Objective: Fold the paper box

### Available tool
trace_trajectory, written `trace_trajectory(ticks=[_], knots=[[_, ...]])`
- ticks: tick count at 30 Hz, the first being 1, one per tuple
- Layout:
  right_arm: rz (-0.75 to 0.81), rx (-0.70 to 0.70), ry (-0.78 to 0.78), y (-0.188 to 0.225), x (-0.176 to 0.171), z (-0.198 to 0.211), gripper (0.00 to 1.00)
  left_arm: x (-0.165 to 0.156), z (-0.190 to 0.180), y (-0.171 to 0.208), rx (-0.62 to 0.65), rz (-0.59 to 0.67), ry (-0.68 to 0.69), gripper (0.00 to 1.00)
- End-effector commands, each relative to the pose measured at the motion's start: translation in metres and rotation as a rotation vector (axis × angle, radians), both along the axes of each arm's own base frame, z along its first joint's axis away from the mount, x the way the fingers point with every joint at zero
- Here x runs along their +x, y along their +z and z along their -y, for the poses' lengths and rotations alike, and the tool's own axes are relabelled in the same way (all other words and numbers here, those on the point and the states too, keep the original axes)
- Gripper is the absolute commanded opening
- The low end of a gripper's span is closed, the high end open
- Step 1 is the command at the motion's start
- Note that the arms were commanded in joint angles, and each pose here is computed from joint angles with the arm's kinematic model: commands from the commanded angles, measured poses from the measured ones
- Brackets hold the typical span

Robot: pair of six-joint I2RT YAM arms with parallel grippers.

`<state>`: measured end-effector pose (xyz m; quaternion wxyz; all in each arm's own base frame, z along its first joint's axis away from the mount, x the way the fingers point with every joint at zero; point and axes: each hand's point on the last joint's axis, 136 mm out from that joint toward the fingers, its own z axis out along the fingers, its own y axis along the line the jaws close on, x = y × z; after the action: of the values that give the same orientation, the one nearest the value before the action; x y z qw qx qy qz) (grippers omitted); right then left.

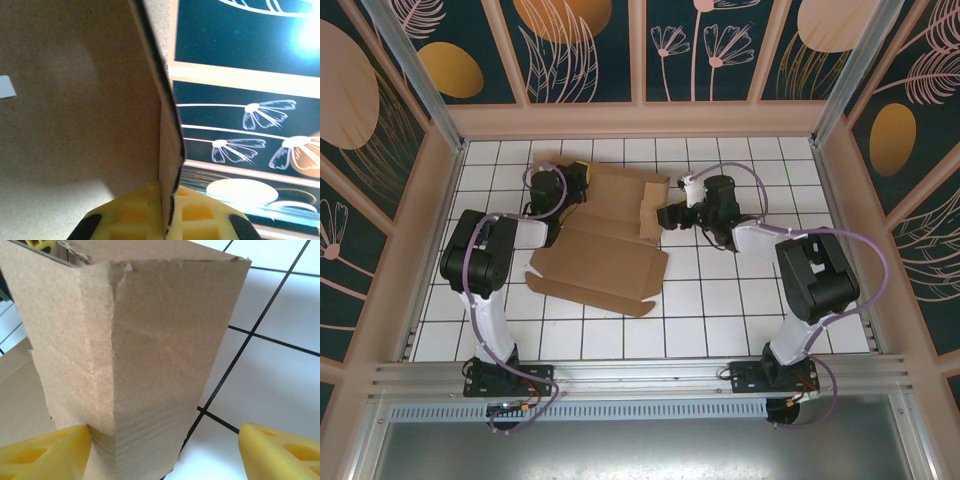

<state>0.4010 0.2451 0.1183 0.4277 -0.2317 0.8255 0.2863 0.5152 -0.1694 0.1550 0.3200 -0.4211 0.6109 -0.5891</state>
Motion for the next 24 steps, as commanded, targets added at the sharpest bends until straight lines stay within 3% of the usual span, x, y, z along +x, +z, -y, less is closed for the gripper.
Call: trace_trajectory(ticks=[1, 5, 16, 24], knots=[[0.179, -0.028, -0.058, 0.026, 0.006, 0.010, 0.77, -0.015, 0.004, 0.066, -0.040, 0.244, -0.041, 0.00], [0.267, -0.020, -0.019, 0.033, -0.009, 0.007, 0.74, -0.032, -0.001, 0.076, -0.039, 0.348, -0.033, 0.00], [0.405, -0.125, -0.041, 0.024, -0.026, 0.003, 0.77, -0.052, 0.004, 0.042, -0.041, 0.350, -0.092, 0.00], [0.403, -0.162, -0.105, 0.018, -0.015, 0.010, 0.72, -0.037, 0.006, 0.012, 0.063, 0.183, -0.093, 0.00]])
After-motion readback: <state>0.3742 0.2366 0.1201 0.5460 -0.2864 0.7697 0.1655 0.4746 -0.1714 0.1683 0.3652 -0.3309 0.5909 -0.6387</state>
